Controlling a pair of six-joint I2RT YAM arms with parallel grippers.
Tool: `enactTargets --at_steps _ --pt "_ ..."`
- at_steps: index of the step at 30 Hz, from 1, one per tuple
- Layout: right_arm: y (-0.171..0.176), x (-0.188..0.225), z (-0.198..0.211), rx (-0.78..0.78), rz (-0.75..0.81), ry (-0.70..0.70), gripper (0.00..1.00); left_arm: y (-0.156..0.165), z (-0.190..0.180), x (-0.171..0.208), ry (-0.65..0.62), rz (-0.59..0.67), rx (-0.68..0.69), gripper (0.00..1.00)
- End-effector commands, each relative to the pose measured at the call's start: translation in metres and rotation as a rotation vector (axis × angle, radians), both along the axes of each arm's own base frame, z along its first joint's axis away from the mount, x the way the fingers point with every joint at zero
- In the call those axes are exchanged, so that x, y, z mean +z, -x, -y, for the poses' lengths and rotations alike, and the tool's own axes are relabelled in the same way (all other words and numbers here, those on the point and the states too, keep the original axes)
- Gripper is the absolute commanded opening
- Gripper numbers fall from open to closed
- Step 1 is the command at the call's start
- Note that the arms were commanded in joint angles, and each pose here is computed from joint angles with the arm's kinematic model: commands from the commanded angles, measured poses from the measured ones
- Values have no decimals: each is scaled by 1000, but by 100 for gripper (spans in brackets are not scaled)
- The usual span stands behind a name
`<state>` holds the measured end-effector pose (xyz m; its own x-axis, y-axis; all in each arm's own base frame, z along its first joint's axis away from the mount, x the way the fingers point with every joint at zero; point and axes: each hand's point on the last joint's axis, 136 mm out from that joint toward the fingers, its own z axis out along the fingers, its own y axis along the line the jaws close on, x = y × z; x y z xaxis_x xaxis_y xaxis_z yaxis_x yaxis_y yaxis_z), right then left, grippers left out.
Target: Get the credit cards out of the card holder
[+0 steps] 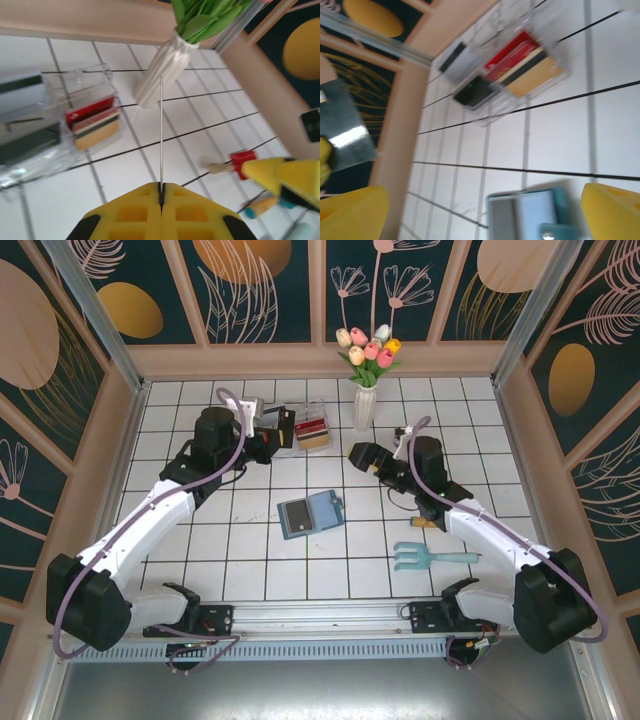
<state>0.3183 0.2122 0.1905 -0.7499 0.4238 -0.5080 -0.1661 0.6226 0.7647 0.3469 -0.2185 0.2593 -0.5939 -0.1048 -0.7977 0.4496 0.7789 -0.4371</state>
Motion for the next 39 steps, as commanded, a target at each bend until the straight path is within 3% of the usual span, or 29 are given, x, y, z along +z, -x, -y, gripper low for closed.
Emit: enactTargets --at_steps 1,8,14,20,27,30,39 --pt "-3 -18 17 -4 0 116 99 -3 -11 -1 -231 89 -67 0" --pt "-7 -27 21 6 12 130 99 -19 -17 -11 -487 157 -162 0" --pt "-3 -39 32 16 -7 148 99 -34 -18 -37 -603 133 -237 0" --pt "5 -55 41 20 -30 123 99 -40 -8 -64 -731 180 -422 0" --pt "2 -64 51 8 -48 103 99 -70 -21 -106 -1014 174 -585 0" --pt "4 -67 51 6 -47 100 99 -71 -19 -123 -1057 172 -678 0" --pt "7 -76 52 8 -40 89 99 -90 -38 -141 -1132 148 -733 0"
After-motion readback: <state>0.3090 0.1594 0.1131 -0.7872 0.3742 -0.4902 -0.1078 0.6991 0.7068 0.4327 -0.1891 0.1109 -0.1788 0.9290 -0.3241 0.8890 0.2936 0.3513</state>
